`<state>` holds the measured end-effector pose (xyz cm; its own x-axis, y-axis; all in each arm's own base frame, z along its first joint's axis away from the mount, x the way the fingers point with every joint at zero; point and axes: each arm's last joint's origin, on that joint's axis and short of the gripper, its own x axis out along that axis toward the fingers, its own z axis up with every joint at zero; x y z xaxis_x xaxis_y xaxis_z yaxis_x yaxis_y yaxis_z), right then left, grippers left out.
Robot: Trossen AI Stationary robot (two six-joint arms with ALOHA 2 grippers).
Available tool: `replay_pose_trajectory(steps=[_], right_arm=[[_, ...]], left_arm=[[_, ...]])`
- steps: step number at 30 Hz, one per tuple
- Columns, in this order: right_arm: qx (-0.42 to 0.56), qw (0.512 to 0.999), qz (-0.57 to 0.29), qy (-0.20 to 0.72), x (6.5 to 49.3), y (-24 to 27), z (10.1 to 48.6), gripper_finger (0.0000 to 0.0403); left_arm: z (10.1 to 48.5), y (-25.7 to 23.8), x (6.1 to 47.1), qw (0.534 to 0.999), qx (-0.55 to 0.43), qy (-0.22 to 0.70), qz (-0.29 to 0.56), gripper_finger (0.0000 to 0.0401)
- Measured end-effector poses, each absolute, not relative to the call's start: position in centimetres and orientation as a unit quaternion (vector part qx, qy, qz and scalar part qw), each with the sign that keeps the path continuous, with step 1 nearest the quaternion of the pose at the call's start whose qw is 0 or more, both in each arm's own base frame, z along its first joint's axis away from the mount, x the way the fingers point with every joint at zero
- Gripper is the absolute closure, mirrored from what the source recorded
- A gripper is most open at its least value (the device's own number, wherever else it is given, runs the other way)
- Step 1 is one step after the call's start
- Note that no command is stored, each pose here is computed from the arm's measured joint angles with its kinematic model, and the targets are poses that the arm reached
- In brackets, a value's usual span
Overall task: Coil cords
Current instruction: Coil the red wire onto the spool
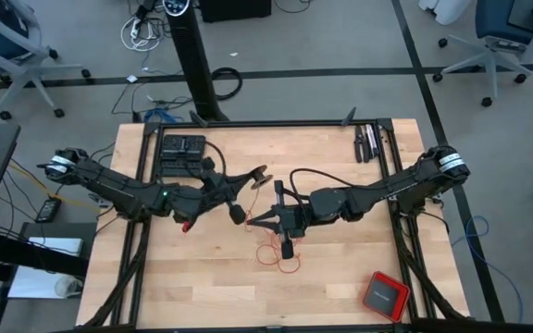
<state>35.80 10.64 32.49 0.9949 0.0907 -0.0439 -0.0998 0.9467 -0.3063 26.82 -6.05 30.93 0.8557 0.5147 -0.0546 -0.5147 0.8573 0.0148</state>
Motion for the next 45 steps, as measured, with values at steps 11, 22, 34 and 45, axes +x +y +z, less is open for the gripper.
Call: replay_pose_trajectory(steps=[11, 22, 34, 45], right_arm=[[-0.166, 0.985, 0.028, 0.024, 35.8, 10.6, 32.3, 0.0403], [-0.201, 0.979, -0.012, 0.040, 35.7, 10.5, 32.1, 0.0403], [-0.224, 0.966, -0.114, 0.056, 35.3, 10.7, 32.2, 0.0403], [-0.226, 0.960, -0.165, 0.028, 34.9, 11.6, 33.1, 0.0403]], left_arm=[[32.2, -6.3, 27.0, 0.975, 0.010, -0.020, 0.222, 0.0401], [33.3, -6.4, 26.9, 0.981, -0.006, -0.073, 0.182, 0.0401], [33.6, -6.6, 26.9, 0.982, -0.010, -0.091, 0.162, 0.0401], [33.4, -6.0, 26.7, 0.959, 0.007, -0.069, 0.274, 0.0401]])
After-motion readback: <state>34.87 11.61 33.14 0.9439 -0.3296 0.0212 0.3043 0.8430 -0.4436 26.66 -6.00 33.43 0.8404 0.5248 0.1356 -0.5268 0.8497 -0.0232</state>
